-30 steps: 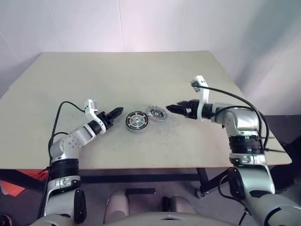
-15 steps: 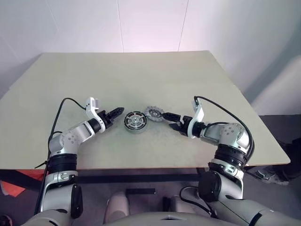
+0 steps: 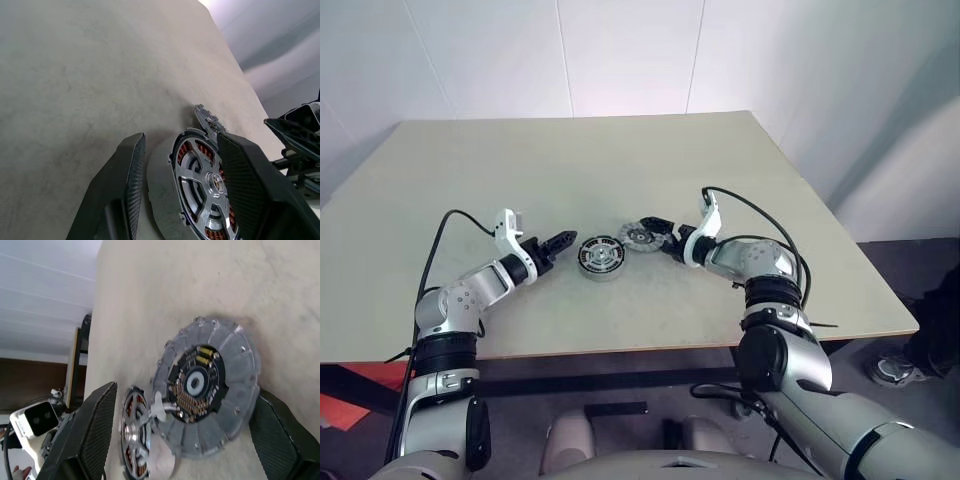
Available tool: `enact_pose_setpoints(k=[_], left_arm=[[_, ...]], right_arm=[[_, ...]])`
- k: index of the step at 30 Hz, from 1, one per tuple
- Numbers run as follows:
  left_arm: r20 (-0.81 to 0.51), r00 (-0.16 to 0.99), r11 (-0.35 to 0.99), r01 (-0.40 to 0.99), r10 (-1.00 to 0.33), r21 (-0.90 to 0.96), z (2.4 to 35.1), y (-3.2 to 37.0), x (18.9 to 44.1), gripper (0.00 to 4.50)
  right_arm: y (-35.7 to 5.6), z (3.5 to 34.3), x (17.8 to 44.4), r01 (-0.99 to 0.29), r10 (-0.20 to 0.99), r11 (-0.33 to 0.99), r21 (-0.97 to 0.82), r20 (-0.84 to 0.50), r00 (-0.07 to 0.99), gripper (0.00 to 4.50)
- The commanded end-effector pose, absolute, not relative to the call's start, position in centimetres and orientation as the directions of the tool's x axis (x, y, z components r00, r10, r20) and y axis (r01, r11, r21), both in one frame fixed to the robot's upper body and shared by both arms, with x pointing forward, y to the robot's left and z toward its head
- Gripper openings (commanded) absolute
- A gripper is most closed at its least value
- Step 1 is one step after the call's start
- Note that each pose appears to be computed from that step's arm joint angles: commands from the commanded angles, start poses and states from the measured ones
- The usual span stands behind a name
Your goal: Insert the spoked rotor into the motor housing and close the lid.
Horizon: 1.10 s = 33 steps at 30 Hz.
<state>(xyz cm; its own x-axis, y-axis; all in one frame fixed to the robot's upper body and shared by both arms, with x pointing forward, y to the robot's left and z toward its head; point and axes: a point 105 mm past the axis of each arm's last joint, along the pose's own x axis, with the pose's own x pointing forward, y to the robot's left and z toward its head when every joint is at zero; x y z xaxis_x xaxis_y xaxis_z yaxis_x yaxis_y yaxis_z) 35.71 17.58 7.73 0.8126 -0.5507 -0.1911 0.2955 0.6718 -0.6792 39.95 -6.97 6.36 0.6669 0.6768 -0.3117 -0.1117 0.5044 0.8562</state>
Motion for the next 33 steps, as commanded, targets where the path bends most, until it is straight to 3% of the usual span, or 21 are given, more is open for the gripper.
enact_pose_setpoints(k=[1,6,11,16,19,24,29,33], left_arm=[[-0.136,0.835,0.680,0.329,-0.534,-0.655,9.7,18.2,36.1,2.43],[-0.134,0.855,0.698,0.307,-0.501,-0.647,10.0,19.4,36.5,2.43],[-0.142,0.891,0.745,0.264,-0.432,-0.612,10.2,21.7,37.0,2.43],[-0.132,0.933,0.797,0.206,-0.335,-0.568,11.4,25.5,38.2,2.43],[-0.125,0.945,0.814,0.186,-0.301,-0.551,11.9,26.8,38.8,2.43],[-0.122,0.948,0.819,0.183,-0.293,-0.544,11.8,27.1,39.1,2.43],[-0.129,0.945,0.814,0.184,-0.301,-0.552,11.1,26.7,39.0,2.43],[-0.125,0.927,0.789,0.223,-0.353,-0.573,10.5,24.9,38.6,2.43]], right_arm=[[-6.1,7.0,41.0,-0.143,0.671,0.512,0.847,-0.291,0.682,4.48],[-5.4,8.1,41.5,-0.189,0.693,0.500,0.845,-0.260,0.672,4.48],[-4.2,11.4,41.2,-0.328,0.739,0.519,0.790,-0.221,0.637,4.48],[-0.7,16.2,37.9,-0.506,0.837,0.463,0.728,-0.172,0.519,4.48],[1.0,17.4,35.8,-0.571,0.864,0.453,0.685,-0.179,0.471,4.48],[1.7,17.7,34.4,-0.615,0.867,0.472,0.632,-0.207,0.453,4.48],[0.9,17.5,35.6,-0.677,0.824,0.551,0.489,-0.189,0.534,4.48],[-0.6,14.4,36.8,-0.802,0.809,0.582,0.134,-0.197,0.554,4.48]])
